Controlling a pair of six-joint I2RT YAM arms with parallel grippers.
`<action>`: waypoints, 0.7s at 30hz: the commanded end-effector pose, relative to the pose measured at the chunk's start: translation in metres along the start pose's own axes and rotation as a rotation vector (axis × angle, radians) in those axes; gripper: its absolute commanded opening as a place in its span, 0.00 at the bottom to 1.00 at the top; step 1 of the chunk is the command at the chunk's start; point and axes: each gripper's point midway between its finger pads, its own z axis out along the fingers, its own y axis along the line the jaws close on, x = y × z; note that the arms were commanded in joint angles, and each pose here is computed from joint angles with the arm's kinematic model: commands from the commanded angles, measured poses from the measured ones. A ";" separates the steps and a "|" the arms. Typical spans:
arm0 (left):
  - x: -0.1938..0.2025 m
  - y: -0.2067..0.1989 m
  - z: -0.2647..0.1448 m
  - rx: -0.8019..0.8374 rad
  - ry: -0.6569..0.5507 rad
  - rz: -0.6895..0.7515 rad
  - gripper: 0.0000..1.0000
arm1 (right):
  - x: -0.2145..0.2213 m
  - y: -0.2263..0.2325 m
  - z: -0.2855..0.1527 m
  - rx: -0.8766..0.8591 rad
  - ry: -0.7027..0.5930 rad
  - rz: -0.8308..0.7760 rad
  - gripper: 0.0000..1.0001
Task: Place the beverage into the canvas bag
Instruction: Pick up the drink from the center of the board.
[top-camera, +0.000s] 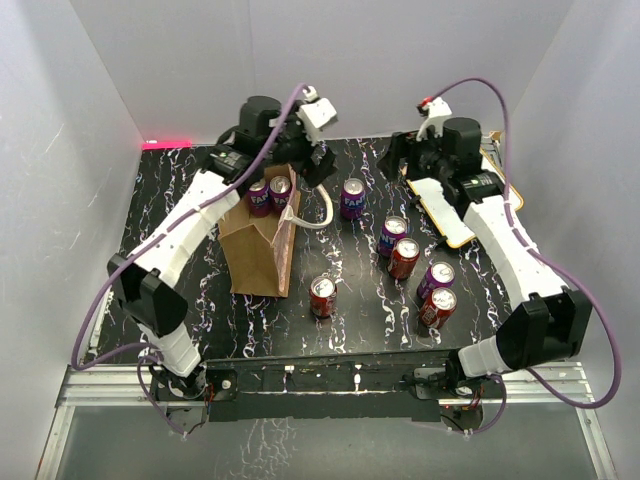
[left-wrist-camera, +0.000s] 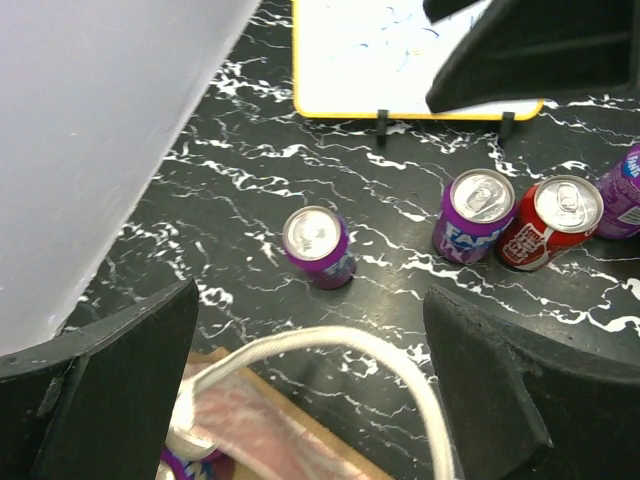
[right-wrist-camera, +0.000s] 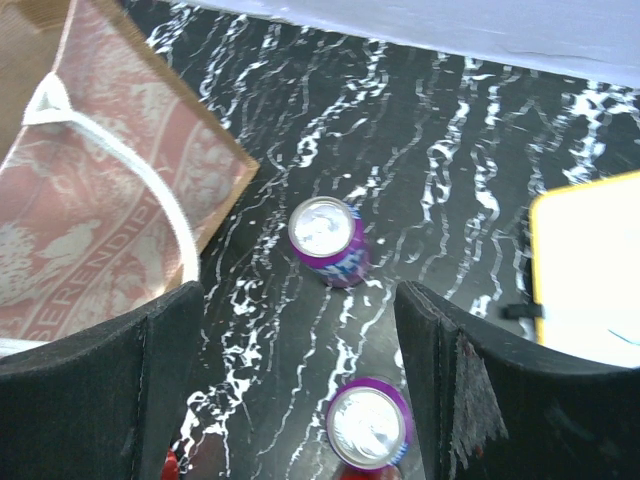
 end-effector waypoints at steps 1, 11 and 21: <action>-0.002 -0.013 0.026 0.009 0.016 0.010 0.93 | -0.019 -0.021 -0.031 0.034 -0.095 0.030 0.80; 0.048 -0.016 0.101 -0.013 0.149 -0.107 0.93 | -0.014 -0.082 -0.082 0.167 -0.155 0.162 0.80; 0.091 0.008 0.150 -0.133 0.255 -0.118 0.93 | -0.013 -0.098 -0.097 0.212 -0.174 0.211 0.80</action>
